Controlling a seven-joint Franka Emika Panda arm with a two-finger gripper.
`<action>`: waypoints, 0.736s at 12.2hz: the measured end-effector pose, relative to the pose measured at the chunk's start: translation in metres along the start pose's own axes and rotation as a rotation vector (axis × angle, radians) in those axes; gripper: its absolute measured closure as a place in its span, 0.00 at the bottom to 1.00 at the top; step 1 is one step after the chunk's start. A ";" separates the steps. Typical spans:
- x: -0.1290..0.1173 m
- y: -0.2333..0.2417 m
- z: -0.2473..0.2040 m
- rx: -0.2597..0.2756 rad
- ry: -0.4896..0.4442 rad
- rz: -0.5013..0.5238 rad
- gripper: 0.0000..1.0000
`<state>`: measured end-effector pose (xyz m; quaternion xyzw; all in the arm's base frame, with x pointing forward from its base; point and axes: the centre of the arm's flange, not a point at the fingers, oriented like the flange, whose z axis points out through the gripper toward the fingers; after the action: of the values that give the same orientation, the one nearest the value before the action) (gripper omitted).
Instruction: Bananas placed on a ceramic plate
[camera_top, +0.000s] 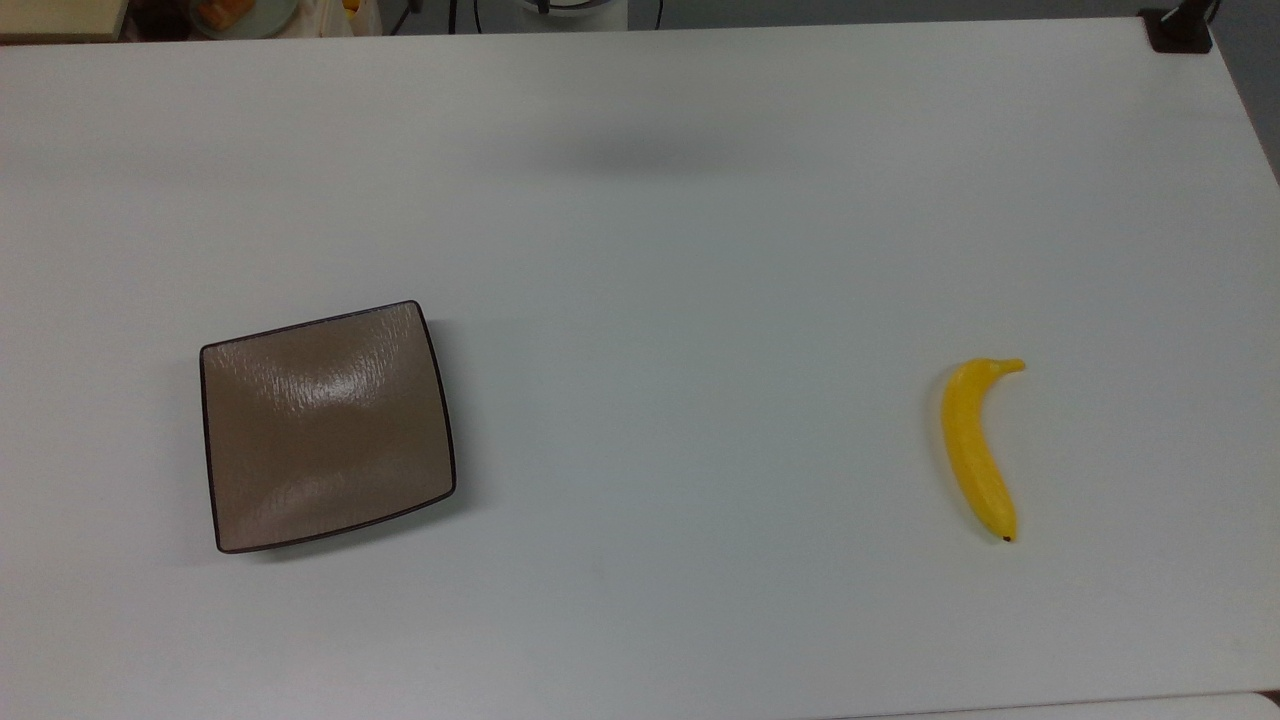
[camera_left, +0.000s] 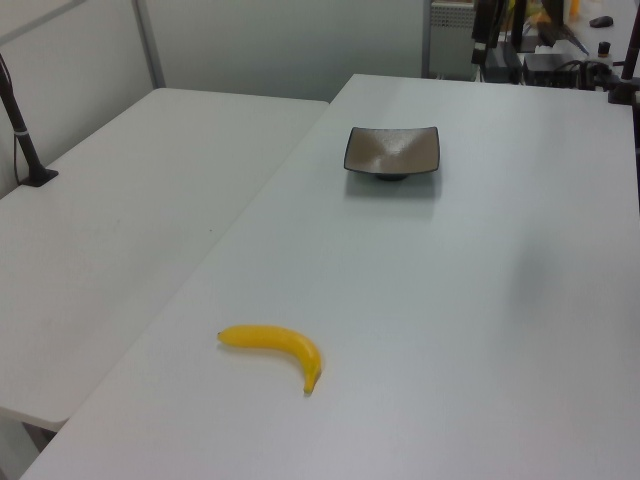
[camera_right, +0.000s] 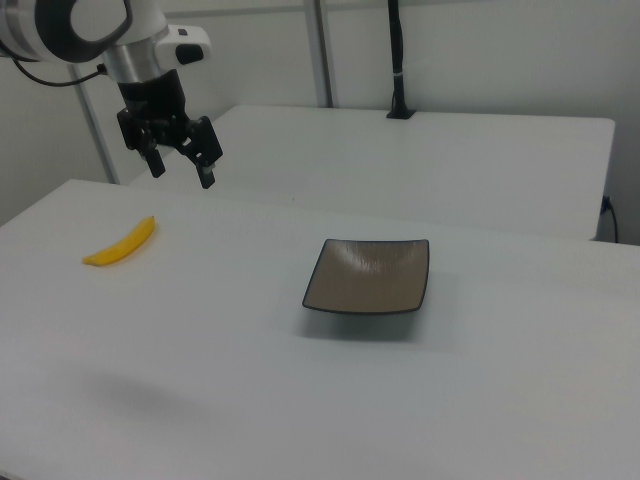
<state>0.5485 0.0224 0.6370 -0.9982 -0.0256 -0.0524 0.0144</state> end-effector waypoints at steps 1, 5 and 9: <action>0.001 -0.005 0.003 0.002 -0.006 -0.001 0.00; 0.001 -0.006 0.006 0.002 -0.010 0.056 0.00; 0.002 -0.005 0.008 0.002 -0.015 0.059 0.00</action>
<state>0.5515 0.0277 0.6294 -0.9989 0.0036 -0.0446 0.0168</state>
